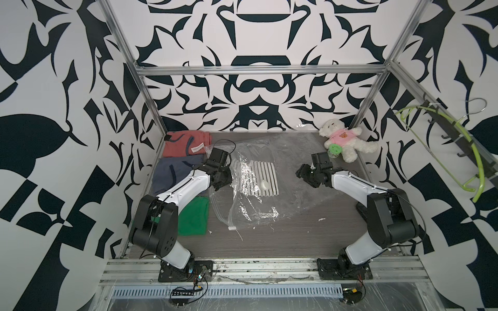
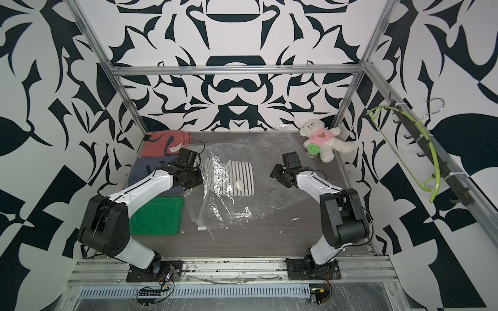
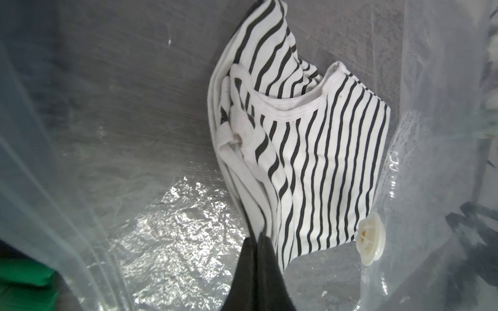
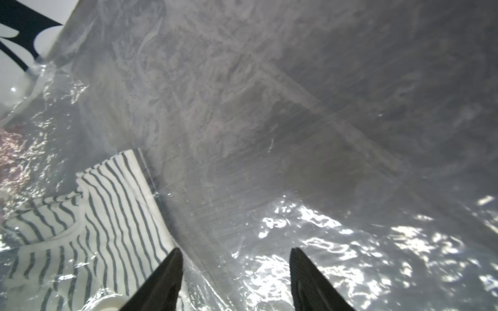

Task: Take the tank top out of the vacuum bag
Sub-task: Take out the tank top from the vacuum bag, then place the tank top at the center of the board.

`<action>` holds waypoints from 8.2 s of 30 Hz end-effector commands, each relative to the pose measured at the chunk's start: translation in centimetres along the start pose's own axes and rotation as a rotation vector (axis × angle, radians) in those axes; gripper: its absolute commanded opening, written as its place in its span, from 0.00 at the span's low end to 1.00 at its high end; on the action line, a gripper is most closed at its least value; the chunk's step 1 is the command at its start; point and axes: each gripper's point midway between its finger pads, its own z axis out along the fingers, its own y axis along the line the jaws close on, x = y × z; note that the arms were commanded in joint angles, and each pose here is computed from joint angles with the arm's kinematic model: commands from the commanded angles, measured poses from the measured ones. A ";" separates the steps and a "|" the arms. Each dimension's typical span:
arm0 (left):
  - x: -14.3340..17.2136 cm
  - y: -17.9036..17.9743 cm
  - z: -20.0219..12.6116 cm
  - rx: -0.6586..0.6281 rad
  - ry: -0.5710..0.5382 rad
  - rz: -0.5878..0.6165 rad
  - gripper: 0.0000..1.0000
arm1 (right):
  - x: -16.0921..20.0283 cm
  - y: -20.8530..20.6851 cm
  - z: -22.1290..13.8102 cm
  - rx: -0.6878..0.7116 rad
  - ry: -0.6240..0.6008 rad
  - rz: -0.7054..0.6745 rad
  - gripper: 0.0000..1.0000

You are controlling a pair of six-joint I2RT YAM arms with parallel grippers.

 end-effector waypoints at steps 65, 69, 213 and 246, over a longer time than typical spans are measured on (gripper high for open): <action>2.9 16.6 -6.4 -0.527 -0.048 -0.255 0.00 | 4.0 3.6 3.8 -0.114 -0.085 -0.215 0.62; 2.3 16.4 -5.0 -0.468 -0.052 -0.249 0.24 | 4.1 3.5 4.0 -0.107 -0.082 -0.214 0.62; -26.4 -23.5 -4.9 0.386 -0.624 0.018 0.00 | 4.5 2.3 4.5 -0.039 -0.036 -0.182 0.62; -24.3 0.8 14.1 -0.179 -0.161 0.195 0.14 | 5.1 2.4 5.3 -0.048 0.001 -0.171 0.62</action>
